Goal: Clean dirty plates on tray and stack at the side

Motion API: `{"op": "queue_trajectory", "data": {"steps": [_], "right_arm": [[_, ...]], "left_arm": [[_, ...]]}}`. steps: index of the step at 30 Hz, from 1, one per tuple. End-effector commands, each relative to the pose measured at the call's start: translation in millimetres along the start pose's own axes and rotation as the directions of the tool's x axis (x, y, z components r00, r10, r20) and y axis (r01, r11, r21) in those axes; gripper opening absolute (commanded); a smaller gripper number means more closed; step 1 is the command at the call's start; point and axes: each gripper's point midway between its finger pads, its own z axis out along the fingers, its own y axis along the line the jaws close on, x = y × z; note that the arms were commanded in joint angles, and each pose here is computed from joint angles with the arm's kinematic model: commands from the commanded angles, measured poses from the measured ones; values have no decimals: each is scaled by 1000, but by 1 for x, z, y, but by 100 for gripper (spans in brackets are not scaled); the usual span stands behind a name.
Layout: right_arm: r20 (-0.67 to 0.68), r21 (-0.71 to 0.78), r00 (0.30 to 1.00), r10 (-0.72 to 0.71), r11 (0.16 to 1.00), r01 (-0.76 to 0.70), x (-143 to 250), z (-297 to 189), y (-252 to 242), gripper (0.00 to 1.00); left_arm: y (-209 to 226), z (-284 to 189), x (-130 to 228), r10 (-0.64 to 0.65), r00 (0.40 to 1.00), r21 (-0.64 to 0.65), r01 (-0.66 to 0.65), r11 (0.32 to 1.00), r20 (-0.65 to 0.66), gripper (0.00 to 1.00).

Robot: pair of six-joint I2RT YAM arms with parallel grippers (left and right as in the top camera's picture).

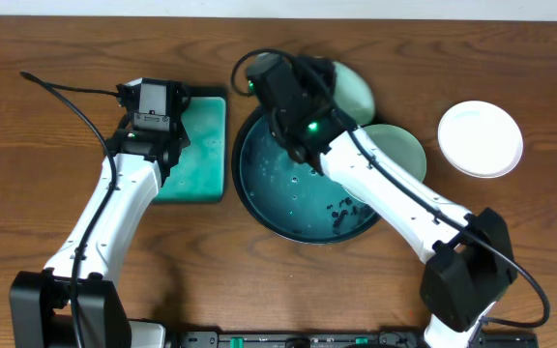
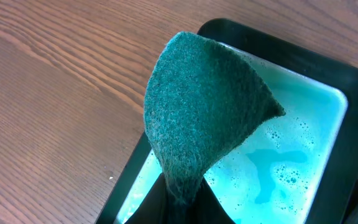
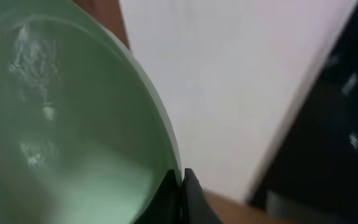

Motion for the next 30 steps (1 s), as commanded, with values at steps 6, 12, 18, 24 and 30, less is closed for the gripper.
{"op": "queue_trajectory", "data": {"steps": [6,12,18,24,30], "right_arm": [[178,-259,984,26,966,21,-20,-9,50,1],[-81,-35,997,-10,999,7,26,6,6,1],[301,-515,936,180,857,0,-38,-20,88,1],[143,-488,919,367,834,-258,-16,13,65,1],[-60,-549,768,637,622,-559,26,58,53,1]], "left_arm": [[5,3,2,-7,1000,-25,7,1000,-2,7],[5,3,2,-8,1000,-24,8,1000,0,7],[5,3,2,-8,1000,-25,8,1000,-1,7],[5,3,3,-6,1000,-26,6,1000,-4,7],[5,3,2,-8,1000,-25,8,1000,-1,7]]}}
